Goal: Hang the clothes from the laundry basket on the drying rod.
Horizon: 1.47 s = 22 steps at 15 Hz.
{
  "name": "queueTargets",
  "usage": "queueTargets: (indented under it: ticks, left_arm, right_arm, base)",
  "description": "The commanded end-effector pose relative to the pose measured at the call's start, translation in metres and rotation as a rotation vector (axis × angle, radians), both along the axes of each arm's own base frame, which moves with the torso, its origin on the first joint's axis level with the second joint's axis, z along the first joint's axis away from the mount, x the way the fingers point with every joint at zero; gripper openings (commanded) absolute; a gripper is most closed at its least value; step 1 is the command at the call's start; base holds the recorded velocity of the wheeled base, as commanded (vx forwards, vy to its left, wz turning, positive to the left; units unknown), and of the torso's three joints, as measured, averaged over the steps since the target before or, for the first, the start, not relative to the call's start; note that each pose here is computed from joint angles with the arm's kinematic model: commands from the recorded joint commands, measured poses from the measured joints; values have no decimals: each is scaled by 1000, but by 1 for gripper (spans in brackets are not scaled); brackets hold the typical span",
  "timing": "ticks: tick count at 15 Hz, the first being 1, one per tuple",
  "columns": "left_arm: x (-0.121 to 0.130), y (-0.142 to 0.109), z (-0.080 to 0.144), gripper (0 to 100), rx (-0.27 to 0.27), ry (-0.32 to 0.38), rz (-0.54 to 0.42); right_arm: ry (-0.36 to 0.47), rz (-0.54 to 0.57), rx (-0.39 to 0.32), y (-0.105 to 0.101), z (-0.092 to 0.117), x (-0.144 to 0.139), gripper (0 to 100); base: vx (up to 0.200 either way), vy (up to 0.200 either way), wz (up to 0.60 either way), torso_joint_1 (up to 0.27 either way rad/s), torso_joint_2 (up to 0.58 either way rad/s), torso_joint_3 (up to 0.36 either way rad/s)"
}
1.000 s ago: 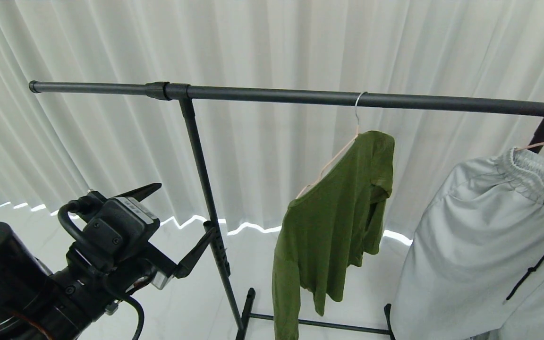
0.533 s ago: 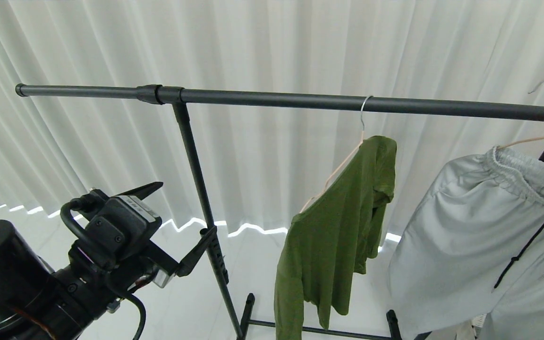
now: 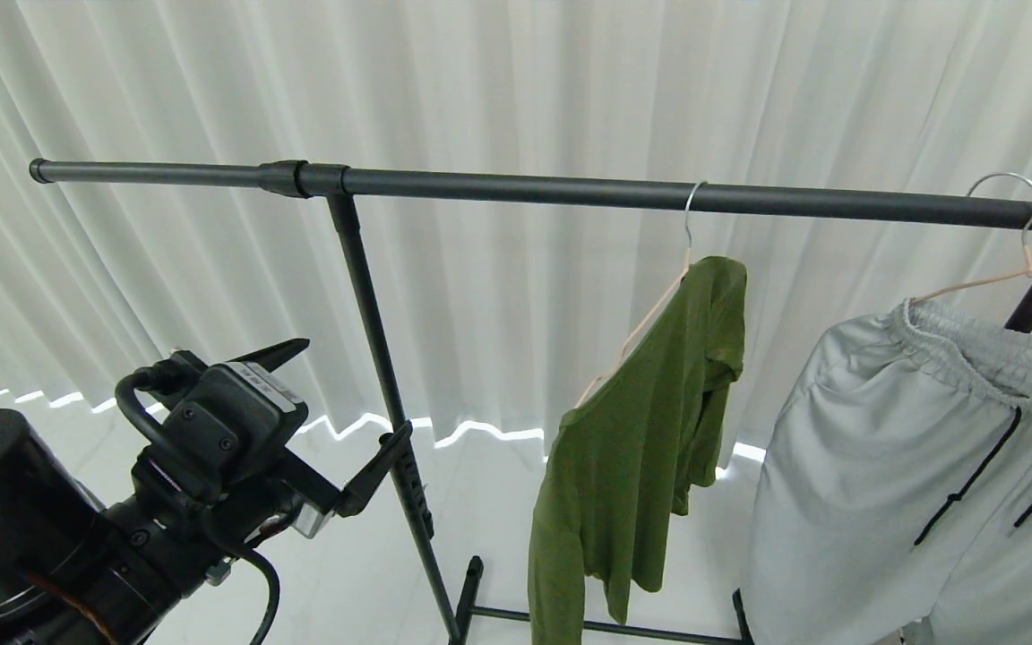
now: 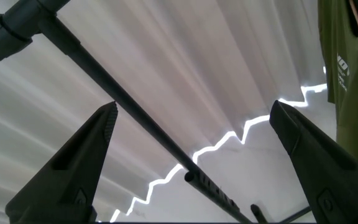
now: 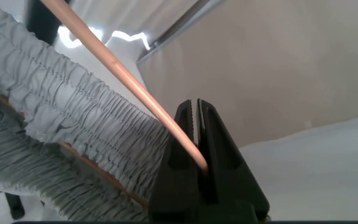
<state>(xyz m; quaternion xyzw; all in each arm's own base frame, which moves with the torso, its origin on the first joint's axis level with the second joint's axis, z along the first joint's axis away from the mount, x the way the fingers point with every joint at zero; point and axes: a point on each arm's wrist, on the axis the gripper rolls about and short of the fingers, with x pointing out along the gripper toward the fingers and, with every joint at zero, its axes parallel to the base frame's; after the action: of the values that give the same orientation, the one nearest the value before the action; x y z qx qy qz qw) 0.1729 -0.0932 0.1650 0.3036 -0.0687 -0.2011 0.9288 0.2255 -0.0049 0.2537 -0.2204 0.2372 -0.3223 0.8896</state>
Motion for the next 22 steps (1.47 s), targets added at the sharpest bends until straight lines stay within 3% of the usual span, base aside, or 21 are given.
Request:
queueTargets:
  ticks: [1, 6, 7, 12, 13, 18, 22]
  left_arm:
    - [0, 0, 0, 100, 0, -1, 2]
    - [0, 0, 0, 100, -2, 0, 2]
    - [0, 0, 0, 100, -2, 0, 2]
    - [0, 0, 0, 100, -3, 1, 5]
    - [0, 0, 0, 100, -2, 2, 3]
    - [0, 2, 0, 100, -5, 0, 11]
    - [0, 3, 0, 100, -7, 1, 17]
  right_arm:
    - [21, 23, -2, 6, -5, 5, 0]
    - [54, 87, -8, 21, -13, 2, 0]
    - [57, 94, -8, 23, -14, 1, 100]
    - [45, 153, 8, 36, -15, -5, 100]
    - [59, 226, 13, 51, -21, -11, 100]
    - [59, 416, 83, 86, -31, -25, 100]
    - [25, 596, 184, 87, -20, -41, 100]
  base:
    - [0, 0, 0, 0, 0, 0]
    - [0, 0, 0, 0, 0, 0]
    - [0, 0, 0, 0, 0, 0]
    - [0, 0, 0, 0, 0, 0]
    - [0, 0, 0, 0, 0, 0]
    - [0, 0, 0, 0, 0, 0]
    - [0, 0, 0, 0, 0, 0]
